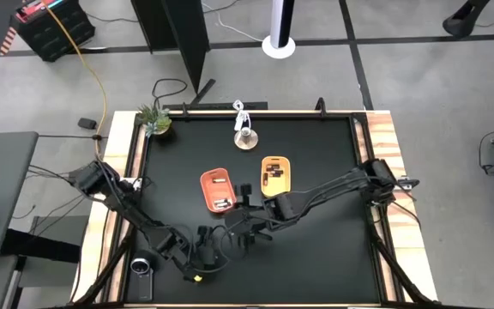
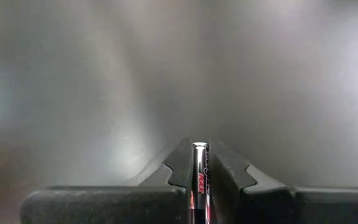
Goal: Sort batteries
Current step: Put the silver battery into the orange bin
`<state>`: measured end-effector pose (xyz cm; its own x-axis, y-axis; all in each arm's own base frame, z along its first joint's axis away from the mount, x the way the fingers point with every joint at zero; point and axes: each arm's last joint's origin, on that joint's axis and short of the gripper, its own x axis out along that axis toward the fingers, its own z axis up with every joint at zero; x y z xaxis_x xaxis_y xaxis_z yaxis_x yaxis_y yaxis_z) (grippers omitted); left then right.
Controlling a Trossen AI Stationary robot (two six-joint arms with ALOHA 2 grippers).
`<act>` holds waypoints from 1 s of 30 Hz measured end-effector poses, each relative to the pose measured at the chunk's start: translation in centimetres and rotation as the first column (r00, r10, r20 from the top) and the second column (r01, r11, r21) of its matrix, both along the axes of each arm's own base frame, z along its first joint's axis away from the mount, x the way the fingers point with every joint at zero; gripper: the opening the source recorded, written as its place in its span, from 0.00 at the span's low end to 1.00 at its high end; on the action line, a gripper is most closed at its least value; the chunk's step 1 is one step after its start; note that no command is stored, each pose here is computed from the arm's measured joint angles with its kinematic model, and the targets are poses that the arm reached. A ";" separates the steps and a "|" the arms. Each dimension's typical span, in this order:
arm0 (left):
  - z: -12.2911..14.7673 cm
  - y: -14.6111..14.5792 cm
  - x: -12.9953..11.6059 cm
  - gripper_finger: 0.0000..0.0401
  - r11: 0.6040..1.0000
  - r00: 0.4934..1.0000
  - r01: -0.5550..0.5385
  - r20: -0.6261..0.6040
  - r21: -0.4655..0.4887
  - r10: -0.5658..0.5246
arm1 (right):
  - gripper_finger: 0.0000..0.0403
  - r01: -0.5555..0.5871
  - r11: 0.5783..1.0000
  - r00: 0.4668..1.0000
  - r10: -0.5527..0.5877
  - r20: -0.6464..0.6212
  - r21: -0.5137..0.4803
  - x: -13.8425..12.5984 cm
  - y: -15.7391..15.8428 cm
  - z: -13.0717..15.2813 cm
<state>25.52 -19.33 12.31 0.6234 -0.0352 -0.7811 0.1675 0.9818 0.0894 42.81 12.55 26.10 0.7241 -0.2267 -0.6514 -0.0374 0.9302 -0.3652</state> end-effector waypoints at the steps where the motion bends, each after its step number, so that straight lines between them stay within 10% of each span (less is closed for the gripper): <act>1: 0.2 0.2 0.0 0.06 1.000 1.000 0.000 0.002 0.010 0.000 | 0.13 0.000 1.000 1.000 0.000 0.001 0.000 -0.2 0.0 0.3; 30: 9.7 11.5 0.9 0.06 0.975 0.983 -0.141 0.145 0.173 0.116 | 0.13 0.028 0.993 0.999 -0.032 -0.027 -0.116 -2.6 0.5 2.5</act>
